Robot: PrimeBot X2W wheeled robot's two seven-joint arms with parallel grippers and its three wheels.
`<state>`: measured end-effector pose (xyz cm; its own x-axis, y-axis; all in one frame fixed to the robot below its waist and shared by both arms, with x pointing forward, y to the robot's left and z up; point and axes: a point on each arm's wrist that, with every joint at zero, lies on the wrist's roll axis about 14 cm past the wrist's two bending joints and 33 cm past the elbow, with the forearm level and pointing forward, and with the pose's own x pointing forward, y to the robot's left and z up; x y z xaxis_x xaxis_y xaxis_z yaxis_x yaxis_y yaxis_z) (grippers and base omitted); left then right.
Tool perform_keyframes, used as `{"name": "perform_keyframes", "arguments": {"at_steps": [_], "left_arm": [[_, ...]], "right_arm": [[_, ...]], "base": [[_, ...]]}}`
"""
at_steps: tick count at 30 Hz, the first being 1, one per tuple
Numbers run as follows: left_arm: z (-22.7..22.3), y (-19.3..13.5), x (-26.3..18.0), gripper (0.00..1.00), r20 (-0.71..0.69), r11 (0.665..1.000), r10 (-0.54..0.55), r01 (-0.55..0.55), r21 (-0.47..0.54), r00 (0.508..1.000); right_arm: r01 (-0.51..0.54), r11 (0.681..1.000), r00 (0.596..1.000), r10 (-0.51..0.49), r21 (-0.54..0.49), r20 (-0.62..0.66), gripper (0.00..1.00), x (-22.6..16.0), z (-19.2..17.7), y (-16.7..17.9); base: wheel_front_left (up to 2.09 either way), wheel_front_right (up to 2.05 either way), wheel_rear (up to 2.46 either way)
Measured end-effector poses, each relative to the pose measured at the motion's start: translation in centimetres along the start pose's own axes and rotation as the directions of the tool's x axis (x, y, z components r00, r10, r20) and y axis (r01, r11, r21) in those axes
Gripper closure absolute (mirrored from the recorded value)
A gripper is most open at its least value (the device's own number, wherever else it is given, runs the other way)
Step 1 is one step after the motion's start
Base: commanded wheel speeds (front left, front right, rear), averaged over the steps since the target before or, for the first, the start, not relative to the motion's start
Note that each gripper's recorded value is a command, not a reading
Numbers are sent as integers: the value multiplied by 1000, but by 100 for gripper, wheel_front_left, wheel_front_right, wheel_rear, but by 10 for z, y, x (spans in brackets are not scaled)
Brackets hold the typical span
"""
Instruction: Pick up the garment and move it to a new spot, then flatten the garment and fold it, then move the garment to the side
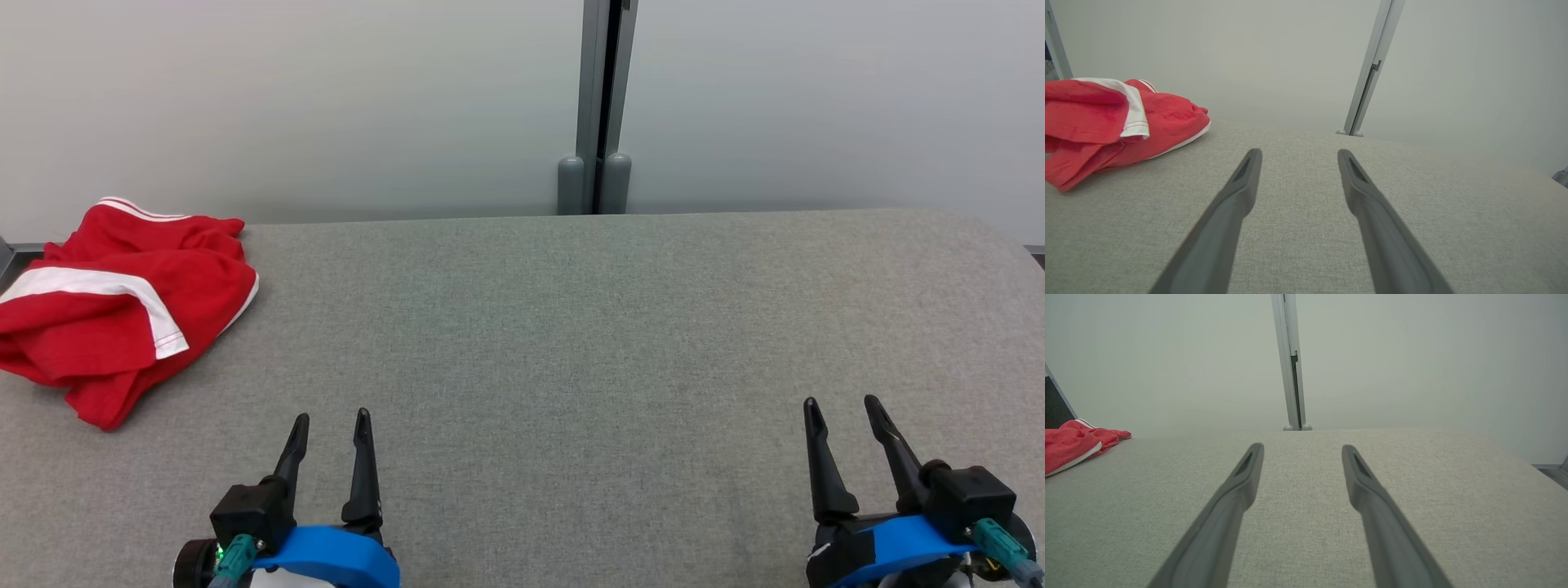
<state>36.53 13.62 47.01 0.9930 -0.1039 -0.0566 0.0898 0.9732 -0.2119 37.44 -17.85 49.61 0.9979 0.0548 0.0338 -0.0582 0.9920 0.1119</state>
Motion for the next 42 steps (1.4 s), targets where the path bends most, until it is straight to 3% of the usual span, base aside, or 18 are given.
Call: {"name": "perform_keyframes", "arguments": {"at_steps": [18,42], "left_arm": [[-3,-3,-6,0,9,996,-21,20,84,1000],[-8,1,-8,0,-7,996,-6,7,86,1000]], "right_arm": [[-35,991,999,38,-126,20,0,-2,4,6],[-37,991,999,38,-126,12,0,-2,2,6]], "base": [[0,0,0],[0,0,0]]}}
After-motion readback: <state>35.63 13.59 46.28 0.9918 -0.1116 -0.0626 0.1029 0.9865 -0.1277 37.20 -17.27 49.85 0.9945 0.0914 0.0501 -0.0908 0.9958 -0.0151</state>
